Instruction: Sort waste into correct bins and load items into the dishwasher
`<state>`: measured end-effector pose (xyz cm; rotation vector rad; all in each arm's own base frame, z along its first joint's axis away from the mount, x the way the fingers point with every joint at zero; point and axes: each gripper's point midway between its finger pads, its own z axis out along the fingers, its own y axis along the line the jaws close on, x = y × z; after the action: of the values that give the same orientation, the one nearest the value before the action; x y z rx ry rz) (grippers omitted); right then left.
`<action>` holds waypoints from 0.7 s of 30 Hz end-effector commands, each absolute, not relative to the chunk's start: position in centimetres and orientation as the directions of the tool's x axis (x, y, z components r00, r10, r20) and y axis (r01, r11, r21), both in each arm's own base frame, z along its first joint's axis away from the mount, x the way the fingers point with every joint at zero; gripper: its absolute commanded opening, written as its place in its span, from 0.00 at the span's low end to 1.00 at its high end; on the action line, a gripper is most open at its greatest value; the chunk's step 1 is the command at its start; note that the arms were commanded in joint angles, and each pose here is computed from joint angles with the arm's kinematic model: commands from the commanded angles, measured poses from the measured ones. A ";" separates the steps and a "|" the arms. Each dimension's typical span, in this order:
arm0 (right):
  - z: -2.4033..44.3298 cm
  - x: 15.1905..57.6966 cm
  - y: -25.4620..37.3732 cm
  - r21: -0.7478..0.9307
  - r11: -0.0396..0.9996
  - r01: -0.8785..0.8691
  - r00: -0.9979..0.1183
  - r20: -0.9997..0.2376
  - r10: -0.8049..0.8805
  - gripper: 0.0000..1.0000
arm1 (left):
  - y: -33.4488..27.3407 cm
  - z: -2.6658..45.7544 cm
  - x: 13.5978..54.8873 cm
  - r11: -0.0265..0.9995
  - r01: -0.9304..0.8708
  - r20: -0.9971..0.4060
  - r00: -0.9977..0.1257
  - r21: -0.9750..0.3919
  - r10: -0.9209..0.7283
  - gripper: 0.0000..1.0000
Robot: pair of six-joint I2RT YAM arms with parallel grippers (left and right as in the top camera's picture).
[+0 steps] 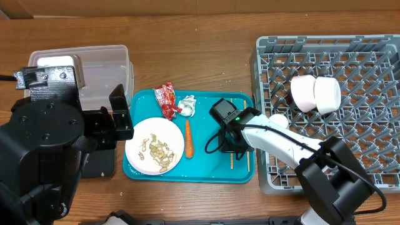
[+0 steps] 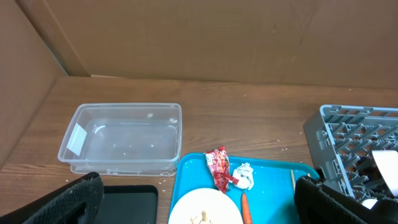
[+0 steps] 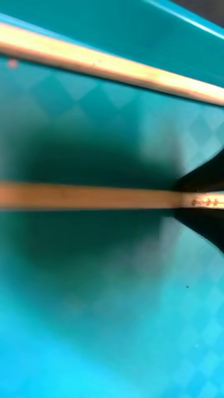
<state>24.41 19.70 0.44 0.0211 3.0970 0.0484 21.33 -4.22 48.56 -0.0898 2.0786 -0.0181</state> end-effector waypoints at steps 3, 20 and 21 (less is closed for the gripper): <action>1.9 25.1 19.7 0.015 1.000 0.014 -0.998 -0.055 0.015 0.04 | -3.8 48.7 21.4 0.994 -0.088 -0.874 -0.476 -0.065 -0.099 1.00; 19.0 35.2 12.8 -0.071 0.992 0.105 -0.875 -0.480 0.059 0.04 | -3.8 48.7 21.4 0.994 -0.088 -0.874 -0.476 -0.065 -0.099 1.00; 18.8 35.9 12.0 -0.077 0.990 0.116 -0.873 -0.483 0.065 0.04 | -3.8 48.7 21.4 0.994 -0.088 -0.874 -0.476 -0.065 -0.099 1.00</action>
<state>33.58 16.05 19.39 0.0878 2.6689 0.0295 21.32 -4.21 48.56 -0.0897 2.0789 -0.0178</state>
